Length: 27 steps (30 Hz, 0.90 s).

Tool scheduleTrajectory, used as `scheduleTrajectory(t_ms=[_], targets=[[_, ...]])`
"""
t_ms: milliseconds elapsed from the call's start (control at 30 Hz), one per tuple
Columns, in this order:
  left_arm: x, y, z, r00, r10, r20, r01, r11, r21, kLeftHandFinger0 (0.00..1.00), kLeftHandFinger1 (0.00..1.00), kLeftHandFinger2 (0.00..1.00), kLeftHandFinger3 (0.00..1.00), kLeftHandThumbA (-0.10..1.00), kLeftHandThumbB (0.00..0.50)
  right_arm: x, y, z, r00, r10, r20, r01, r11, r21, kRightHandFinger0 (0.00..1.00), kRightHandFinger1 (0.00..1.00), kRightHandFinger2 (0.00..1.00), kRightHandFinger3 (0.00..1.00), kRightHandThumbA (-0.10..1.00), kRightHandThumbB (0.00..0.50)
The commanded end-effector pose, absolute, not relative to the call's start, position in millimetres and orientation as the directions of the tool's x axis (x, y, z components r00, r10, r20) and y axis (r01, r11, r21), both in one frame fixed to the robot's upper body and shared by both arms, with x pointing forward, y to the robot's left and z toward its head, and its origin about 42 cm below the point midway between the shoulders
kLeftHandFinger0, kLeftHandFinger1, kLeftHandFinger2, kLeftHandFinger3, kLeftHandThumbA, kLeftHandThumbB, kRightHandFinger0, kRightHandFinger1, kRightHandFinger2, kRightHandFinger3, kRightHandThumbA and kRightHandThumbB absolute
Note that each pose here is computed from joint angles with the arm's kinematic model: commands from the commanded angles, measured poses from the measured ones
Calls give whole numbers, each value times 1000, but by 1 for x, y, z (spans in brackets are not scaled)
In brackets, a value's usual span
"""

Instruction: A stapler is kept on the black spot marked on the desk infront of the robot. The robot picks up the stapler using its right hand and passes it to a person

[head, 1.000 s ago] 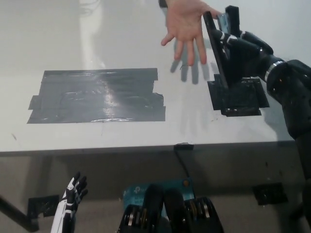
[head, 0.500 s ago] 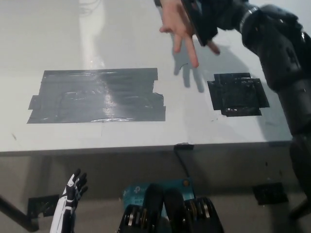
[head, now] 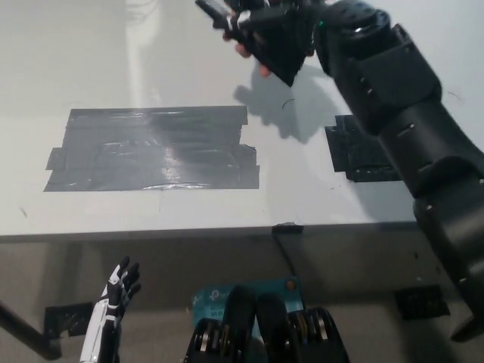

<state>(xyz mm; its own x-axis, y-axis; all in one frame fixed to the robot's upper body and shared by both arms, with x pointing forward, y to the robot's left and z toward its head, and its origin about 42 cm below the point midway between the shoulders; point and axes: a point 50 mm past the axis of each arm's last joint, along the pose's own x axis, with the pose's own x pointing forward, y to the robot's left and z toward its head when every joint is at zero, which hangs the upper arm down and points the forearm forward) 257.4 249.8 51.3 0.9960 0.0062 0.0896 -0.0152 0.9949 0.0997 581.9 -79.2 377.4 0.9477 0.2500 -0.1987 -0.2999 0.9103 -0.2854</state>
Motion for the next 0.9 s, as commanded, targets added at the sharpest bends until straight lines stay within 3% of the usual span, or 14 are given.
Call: scheduleTrajectory(t_ms=[0, 33, 67, 100, 133, 167, 233, 400, 533, 667, 767, 800, 867], targets=[[261, 254, 64, 991, -15, 130, -2, 992, 127, 1000, 1000, 1000, 1000, 1000, 436, 587, -78, 411, 969, 182, 167, -6, 693, -721, 74, 82, 185, 407, 991, 61], [261, 254, 64, 992, -14, 128, -2, 992, 126, 1000, 1000, 1000, 1000, 1000, 436, 587, -80, 408, 967, 190, 170, -2, 672, -740, 92, 67, 178, 388, 968, 67], [262, 254, 65, 991, -13, 131, -4, 992, 127, 1000, 1000, 1000, 1000, 1000, 425, 589, -82, 404, 969, 213, 128, -36, 631, -775, 407, 485, 671, 862, 977, 138], [262, 255, 66, 991, -12, 133, -5, 992, 128, 1000, 1000, 1000, 1000, 1000, 426, 590, -84, 402, 970, 226, 84, -67, 589, -805, 517, 627, 830, 1000, 987, 167], [265, 255, 67, 991, -12, 134, -5, 991, 131, 1000, 1000, 1000, 1000, 1000, 429, 591, -86, 402, 971, 231, 57, -88, 570, -817, 747, 921, 1000, 1000, 983, 210], [266, 255, 67, 991, -15, 135, -2, 992, 129, 1000, 1000, 1000, 1000, 1000, 427, 591, -88, 400, 969, 246, 19, -124, 551, -826, 1000, 1000, 1000, 1000, 929, 254], [265, 255, 67, 991, -16, 131, -2, 991, 133, 1000, 1000, 1000, 1000, 1000, 426, 591, -91, 395, 968, 251, -1, -143, 549, -823, 1000, 1000, 1000, 1000, 867, 298], [265, 255, 68, 992, -17, 129, 1, 993, 122, 1000, 1000, 1000, 1000, 1000, 415, 589, -97, 392, 954, 301, -21, -165, 462, -871, 1000, 1000, 1000, 1000, 983, 372], [265, 255, 69, 992, -13, 129, -2, 993, 116, 1000, 1000, 1000, 1000, 1000, 409, 586, -101, 397, 947, 320, -5, -155, 445, -882, 1000, 1000, 1000, 1000, 1000, 401], [263, 255, 67, 992, -10, 127, -5, 993, 115, 1000, 1000, 1000, 1000, 1000, 396, 580, -107, 426, 937, 330, 117, -73, 511, -857, 1000, 1000, 1000, 1000, 1000, 412], [255, 251, 63, 992, -17, 121, 2, 992, 122, 1000, 1000, 1000, 1000, 1000, 391, 570, -116, 444, 923, 339, 183, -40, 558, -829, 1000, 1000, 1000, 1000, 1000, 383], [256, 251, 63, 993, -16, 119, 1, 992, 124, 1000, 1000, 1000, 1000, 1000, 403, 564, -119, 455, 905, 346, 247, -7, 593, -805, 1000, 1000, 1000, 1000, 1000, 347], [256, 252, 61, 994, -20, 105, 6, 991, 135, 1000, 1000, 1000, 1000, 1000, 463, 543, -129, 483, 866, 341, 365, 79, 629, -774, 1000, 1000, 1000, 1000, 1000, 349]])
